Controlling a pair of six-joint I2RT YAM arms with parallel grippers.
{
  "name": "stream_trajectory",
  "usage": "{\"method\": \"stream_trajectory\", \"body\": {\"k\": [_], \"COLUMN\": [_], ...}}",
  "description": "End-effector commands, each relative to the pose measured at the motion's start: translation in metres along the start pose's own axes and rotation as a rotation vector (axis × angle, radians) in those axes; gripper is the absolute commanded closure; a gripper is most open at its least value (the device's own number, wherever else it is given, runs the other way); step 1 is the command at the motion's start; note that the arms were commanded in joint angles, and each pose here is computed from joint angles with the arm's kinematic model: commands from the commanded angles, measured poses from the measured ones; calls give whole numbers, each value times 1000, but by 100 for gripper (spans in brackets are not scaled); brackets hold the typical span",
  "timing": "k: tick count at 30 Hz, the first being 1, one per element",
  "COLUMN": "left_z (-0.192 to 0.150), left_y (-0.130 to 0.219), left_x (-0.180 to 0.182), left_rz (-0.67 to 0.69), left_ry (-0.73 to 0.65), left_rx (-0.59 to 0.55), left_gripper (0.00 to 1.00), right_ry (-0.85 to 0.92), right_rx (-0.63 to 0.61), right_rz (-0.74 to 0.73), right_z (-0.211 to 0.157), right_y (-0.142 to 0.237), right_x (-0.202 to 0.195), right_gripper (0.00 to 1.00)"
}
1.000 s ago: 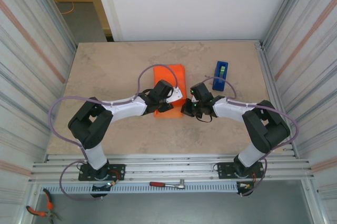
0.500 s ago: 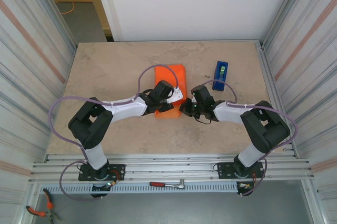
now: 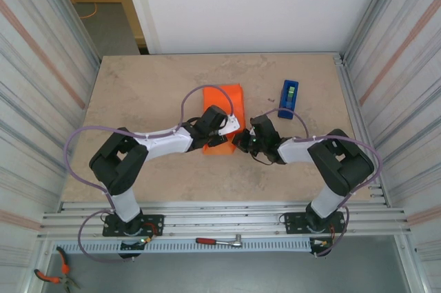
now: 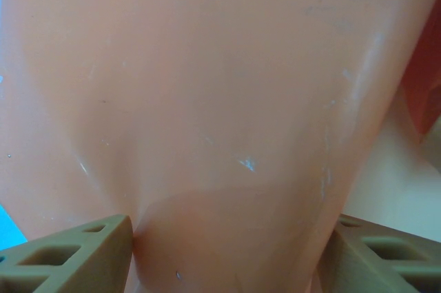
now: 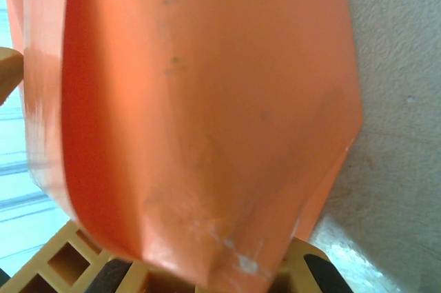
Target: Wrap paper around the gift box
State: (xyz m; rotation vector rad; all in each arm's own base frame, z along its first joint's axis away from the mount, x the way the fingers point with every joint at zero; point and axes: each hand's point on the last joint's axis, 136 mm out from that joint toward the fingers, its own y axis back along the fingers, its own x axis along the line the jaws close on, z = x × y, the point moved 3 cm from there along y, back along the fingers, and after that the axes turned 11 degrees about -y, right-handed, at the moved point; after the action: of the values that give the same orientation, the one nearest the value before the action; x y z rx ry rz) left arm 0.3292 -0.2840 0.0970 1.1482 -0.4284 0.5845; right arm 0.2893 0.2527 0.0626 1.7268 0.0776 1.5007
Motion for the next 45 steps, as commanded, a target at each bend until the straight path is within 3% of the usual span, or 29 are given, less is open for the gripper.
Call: {"method": "stream_trajectory", "body": {"k": [1, 10, 13, 17, 31, 37, 45], "left_z": [-6, -4, -5, -4, -1, 12, 35], "left_y": [-3, -4, -3, -2, 3, 17, 54], "left_x": [-19, -20, -20, -20, -17, -4, 16], "left_rz": [-63, -67, -67, -65, -58, -44, -101], "left_ry": [-3, 1, 0, 5, 13, 50, 150], "left_rx": [7, 0, 0, -5, -23, -74, -205], "left_gripper": [32, 34, 34, 35, 36, 36, 33], "right_ry": [-18, -39, -78, -78, -48, -77, -62], "right_rx": [-29, -19, -11, -7, -29, -73, -106], "right_rz": [57, 64, 61, 56, 8, -37, -93], "right_z": [2, 1, 0, -1, 0, 12, 19], "right_y": [-4, -19, -21, -17, 19, 42, 59], "right_x": [7, 4, 2, 0, -12, -33, -42], "right_gripper": [100, 99, 78, 69, 65, 70, 98]}}
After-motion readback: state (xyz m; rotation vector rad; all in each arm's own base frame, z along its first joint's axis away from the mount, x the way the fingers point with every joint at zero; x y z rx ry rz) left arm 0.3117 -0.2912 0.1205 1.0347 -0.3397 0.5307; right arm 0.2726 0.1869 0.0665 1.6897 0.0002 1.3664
